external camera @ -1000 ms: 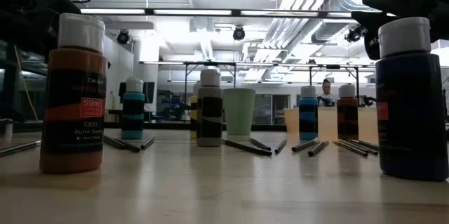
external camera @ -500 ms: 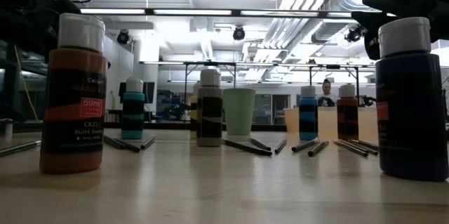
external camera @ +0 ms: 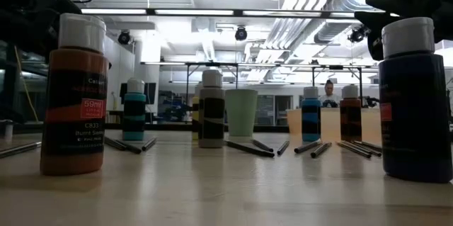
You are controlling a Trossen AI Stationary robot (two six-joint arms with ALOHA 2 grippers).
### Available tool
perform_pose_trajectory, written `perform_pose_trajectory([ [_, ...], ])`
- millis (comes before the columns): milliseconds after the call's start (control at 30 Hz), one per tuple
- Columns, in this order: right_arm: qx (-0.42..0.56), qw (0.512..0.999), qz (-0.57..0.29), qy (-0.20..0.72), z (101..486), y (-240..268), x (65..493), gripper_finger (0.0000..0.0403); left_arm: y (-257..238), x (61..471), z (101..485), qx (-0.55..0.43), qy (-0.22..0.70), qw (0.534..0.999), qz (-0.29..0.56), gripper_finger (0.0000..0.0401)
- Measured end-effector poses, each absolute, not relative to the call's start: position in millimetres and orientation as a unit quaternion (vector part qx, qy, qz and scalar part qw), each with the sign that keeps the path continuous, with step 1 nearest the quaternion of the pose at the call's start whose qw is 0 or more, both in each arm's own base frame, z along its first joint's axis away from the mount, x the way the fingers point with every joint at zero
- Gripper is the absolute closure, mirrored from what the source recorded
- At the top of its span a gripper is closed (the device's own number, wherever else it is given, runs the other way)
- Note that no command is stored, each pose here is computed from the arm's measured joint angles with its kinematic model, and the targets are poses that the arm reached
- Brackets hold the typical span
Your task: Pick & Place Paint Supplies
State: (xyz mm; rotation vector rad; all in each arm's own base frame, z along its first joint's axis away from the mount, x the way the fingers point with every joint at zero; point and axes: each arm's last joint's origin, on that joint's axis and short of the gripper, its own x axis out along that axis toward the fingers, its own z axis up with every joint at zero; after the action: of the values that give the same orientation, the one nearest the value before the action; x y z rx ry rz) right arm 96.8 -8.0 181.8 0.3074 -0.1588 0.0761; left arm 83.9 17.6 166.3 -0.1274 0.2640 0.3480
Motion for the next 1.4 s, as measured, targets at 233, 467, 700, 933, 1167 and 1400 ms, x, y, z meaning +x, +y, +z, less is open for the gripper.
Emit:
perform_pose_trajectory([
  [233,0.153,0.984,0.038,-0.079,182,-8,97,0.0270,18,84,166,-0.063,0.131,0.974,0.172,0.0379],
  [467,0.224,0.970,0.048,-0.079,183,-8,97,0.0270,18,84,166,-0.063,0.131,0.974,0.172,0.0379],
  [700,0.298,0.951,0.061,-0.057,180,-7,97,0.0270,18,84,166,-0.063,0.131,0.974,0.172,0.0379],
  [933,0.313,0.949,-0.032,0.033,170,-10,97,0.0270,18,84,166,-0.063,0.131,0.974,0.173,0.0379],
  [1167,0.320,0.919,-0.178,0.149,186,-16,95,0.0270,18,84,166,-0.063,0.131,0.974,0.172,0.0379],
  [1400,0.273,0.902,-0.245,0.229,186,-22,115,0.0270,18,84,166,-0.063,0.131,0.974,0.172,0.0379],
])
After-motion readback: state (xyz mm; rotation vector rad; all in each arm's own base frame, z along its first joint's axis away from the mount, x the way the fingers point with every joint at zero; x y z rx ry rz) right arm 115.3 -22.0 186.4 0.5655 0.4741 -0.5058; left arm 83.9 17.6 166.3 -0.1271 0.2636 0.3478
